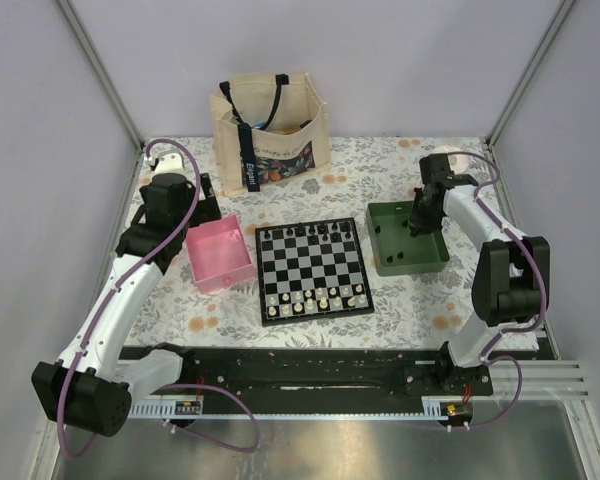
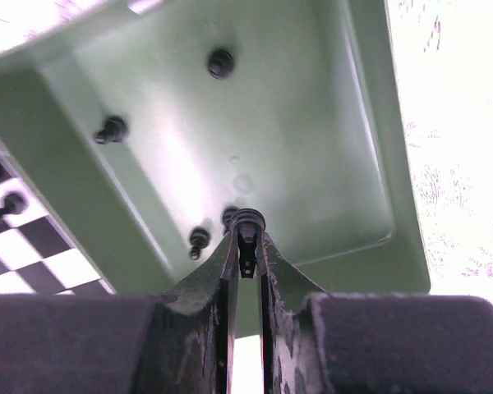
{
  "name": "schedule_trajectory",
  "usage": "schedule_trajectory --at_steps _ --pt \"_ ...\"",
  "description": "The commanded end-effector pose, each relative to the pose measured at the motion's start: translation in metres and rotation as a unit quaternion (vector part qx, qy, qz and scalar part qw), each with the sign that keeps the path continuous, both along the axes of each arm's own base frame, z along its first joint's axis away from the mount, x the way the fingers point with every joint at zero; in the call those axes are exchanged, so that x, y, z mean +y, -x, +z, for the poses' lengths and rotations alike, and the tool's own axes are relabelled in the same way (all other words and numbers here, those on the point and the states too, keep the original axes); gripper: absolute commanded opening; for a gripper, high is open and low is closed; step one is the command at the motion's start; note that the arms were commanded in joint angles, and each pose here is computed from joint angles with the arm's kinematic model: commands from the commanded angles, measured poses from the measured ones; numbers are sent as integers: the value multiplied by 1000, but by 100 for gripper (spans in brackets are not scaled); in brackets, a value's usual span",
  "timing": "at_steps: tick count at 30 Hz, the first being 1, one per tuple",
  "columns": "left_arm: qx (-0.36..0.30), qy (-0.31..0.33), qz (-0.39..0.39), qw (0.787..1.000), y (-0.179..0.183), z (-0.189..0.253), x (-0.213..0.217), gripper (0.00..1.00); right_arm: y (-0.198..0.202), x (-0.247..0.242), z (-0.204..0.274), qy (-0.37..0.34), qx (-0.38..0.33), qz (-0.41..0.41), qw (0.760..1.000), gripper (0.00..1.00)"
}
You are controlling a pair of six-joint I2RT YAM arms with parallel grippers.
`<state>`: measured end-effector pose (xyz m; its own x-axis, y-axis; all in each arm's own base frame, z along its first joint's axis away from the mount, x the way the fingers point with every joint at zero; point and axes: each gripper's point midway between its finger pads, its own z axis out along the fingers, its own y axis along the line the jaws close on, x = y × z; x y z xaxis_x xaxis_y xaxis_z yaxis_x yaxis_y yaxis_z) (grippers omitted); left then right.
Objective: Set up the chess pieces on the board
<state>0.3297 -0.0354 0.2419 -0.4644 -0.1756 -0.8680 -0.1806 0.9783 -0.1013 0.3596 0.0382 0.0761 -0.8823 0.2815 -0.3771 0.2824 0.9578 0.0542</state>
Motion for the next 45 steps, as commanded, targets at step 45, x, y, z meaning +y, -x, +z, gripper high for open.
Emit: schedule_trajectory --at_steps 45 --pt "-37 9 -2 999 -3 21 -2 99 -25 331 85 -61 -76 418 903 6"
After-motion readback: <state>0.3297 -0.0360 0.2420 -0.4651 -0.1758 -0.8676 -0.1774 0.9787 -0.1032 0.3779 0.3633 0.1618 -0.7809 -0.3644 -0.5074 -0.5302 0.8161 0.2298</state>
